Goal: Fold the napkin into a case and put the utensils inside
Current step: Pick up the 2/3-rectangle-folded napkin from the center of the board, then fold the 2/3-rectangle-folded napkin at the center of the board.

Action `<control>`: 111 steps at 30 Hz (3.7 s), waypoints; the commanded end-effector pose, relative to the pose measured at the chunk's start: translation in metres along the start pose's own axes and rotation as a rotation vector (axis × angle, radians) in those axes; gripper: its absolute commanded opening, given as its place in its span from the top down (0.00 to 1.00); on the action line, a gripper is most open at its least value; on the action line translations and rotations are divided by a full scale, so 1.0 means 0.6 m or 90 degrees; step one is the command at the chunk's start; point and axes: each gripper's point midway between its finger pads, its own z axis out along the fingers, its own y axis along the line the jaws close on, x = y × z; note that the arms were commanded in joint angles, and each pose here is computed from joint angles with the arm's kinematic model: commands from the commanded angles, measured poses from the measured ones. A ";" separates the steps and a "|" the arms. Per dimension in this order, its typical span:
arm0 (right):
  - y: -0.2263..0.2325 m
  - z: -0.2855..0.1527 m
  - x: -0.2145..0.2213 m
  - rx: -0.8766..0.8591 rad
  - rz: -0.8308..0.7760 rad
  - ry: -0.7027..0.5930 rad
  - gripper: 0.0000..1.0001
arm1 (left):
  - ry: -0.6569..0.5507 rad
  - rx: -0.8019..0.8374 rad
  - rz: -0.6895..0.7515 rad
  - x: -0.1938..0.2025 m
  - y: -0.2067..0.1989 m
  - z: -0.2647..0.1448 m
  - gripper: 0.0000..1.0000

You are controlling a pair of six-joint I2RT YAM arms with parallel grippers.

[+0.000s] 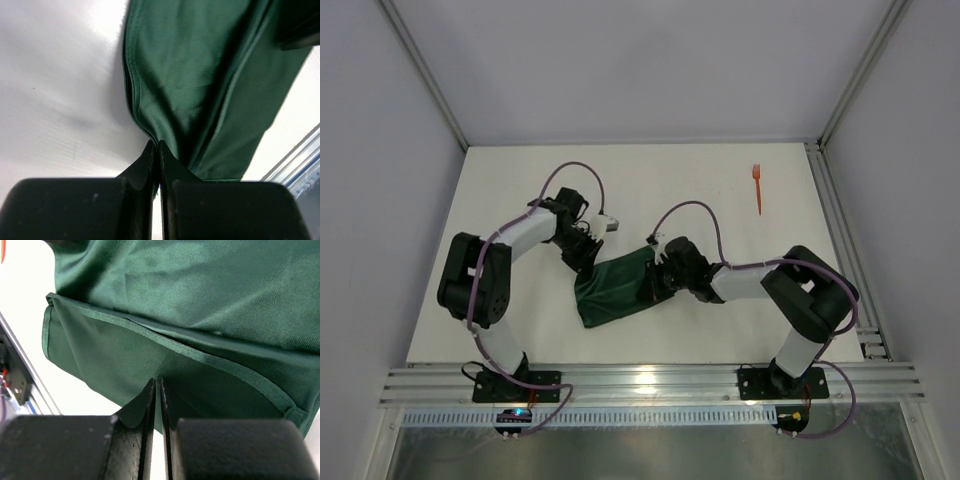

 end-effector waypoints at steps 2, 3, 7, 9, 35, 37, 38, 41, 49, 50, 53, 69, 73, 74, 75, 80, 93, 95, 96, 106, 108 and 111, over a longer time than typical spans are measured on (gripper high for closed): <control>-0.024 0.010 0.032 0.028 0.048 0.023 0.89 | -0.026 0.013 0.081 -0.004 -0.043 -0.030 1.00; -0.023 0.012 0.032 0.026 0.054 0.023 0.89 | -0.019 0.013 0.088 0.001 -0.046 -0.028 1.00; -0.022 0.016 0.034 0.022 0.078 0.019 0.91 | 0.003 0.009 0.147 0.015 -0.070 -0.016 1.00; -0.020 0.018 0.034 0.017 0.086 0.016 0.91 | 0.004 0.003 0.166 0.019 -0.075 -0.017 1.00; -0.031 0.025 0.040 0.021 0.175 -0.025 0.94 | 0.057 -0.022 0.434 0.074 -0.173 0.021 1.00; -0.028 0.025 0.037 0.017 0.173 -0.027 0.94 | 0.056 -0.027 0.442 0.072 -0.174 0.023 1.00; -0.024 0.025 0.034 0.012 0.169 -0.029 0.94 | 0.056 -0.036 0.440 0.069 -0.171 0.022 1.00; -0.017 0.021 0.027 0.010 0.152 -0.033 0.94 | 0.029 -0.079 0.412 0.048 -0.152 0.013 1.00; 0.011 0.021 0.015 -0.019 0.123 -0.039 0.94 | 0.005 -0.150 0.321 0.009 -0.096 -0.015 1.00; 0.019 0.016 0.006 -0.025 0.116 -0.049 0.94 | 0.008 -0.154 0.315 0.010 -0.090 -0.013 1.00; 0.025 0.008 -0.012 -0.025 0.100 -0.071 0.94 | 0.004 -0.157 0.277 0.006 -0.071 -0.011 1.00; 0.104 0.019 -0.032 -0.101 0.057 -0.084 0.94 | -0.033 -0.171 0.217 -0.016 -0.037 -0.027 1.00; 0.104 0.033 -0.032 -0.107 0.065 -0.077 0.94 | -0.034 -0.174 0.211 -0.019 -0.033 -0.027 1.00; 0.099 0.044 -0.029 -0.103 0.076 -0.069 0.94 | -0.037 -0.176 0.209 -0.021 -0.032 -0.028 1.00; 0.095 0.051 -0.026 -0.100 0.084 -0.064 0.94 | -0.036 -0.176 0.204 -0.022 -0.029 -0.028 1.00; 0.063 0.076 -0.023 -0.068 0.132 -0.056 0.96 | -0.052 -0.173 0.198 -0.036 -0.028 -0.034 1.00; 0.002 0.107 -0.044 0.000 0.255 -0.115 0.96 | -0.119 -0.177 0.268 -0.048 -0.049 -0.064 1.00; 0.001 0.112 -0.045 0.000 0.278 -0.119 0.96 | -0.119 -0.166 0.289 -0.041 -0.059 -0.064 1.00; 0.001 0.114 -0.049 -0.002 0.284 -0.126 0.96 | -0.109 -0.150 0.295 -0.031 -0.068 -0.055 1.00; -0.009 0.121 -0.039 -0.006 0.330 -0.135 0.96 | -0.003 -0.105 0.350 0.053 -0.077 0.014 1.00; -0.005 0.115 -0.043 -0.008 0.319 -0.139 0.96 | 0.014 -0.108 0.356 0.065 -0.071 0.020 1.00; -0.002 0.100 -0.052 0.002 0.291 -0.149 0.96 | 0.031 -0.111 0.360 0.080 -0.065 0.026 1.00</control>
